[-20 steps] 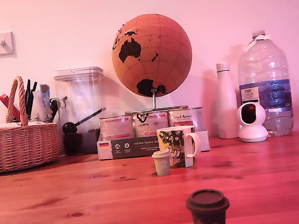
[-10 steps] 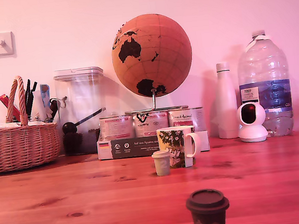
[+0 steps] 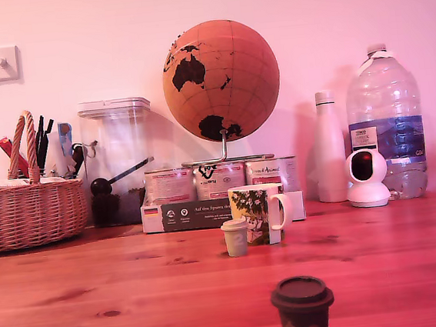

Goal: Pick up the coffee capsules on the table and drop them inside the coffee cup

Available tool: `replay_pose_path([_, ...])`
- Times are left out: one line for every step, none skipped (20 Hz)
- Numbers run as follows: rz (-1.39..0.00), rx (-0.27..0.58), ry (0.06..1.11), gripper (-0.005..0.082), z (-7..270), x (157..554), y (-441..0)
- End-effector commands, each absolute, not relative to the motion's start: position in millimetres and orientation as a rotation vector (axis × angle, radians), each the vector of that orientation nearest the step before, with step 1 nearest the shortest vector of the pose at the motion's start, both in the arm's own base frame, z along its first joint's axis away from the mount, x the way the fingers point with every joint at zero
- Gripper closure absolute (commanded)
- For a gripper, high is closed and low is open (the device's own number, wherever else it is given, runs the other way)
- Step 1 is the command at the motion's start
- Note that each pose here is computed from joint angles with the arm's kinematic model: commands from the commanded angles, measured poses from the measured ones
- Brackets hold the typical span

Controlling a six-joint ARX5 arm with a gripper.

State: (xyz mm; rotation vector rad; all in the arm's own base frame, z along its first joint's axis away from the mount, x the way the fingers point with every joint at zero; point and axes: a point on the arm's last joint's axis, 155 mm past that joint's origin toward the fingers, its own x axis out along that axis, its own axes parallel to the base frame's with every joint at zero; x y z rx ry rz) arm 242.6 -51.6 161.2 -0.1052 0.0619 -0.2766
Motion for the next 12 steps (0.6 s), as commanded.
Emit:
replay_pose_path([-0.324, -0.109, 0.054, 0.0788, 166.3, 240.0, -61.1])
replay_pose_path([-0.340, -0.110, 0.065, 0.0788, 164.1, 239.5, -65.0])
replay_pose_path([-0.363, -0.111, 0.077, 0.0788, 161.8, 238.7, -70.1])
replay_pose_path([-0.387, -0.111, 0.087, 0.0788, 160.0, 237.7, -75.5])
replay_pose_path([-0.419, -0.112, 0.093, 0.0788, 159.2, 236.2, -82.3])
replay_pose_path([-0.456, -0.111, 0.098, 0.0788, 158.9, 234.3, -90.2])
replay_pose_path([-0.485, -0.111, 0.103, 0.0788, 158.7, 232.7, -96.9])
replay_pose_path([-0.514, -0.110, 0.112, 0.0788, 157.2, 231.1, -103.6])
replay_pose_path([-0.539, -0.109, 0.127, 0.0788, 154.7, 229.4, -109.9])
replay_pose_path([-0.565, -0.103, 0.144, 0.0788, 151.4, 227.4, -116.2])
replay_pose_path([-0.591, -0.099, 0.159, 0.0788, 148.3, 225.1, -122.4])
replay_pose_path([-0.619, -0.086, 0.171, 0.0788, 145.2, 222.5, -128.5])
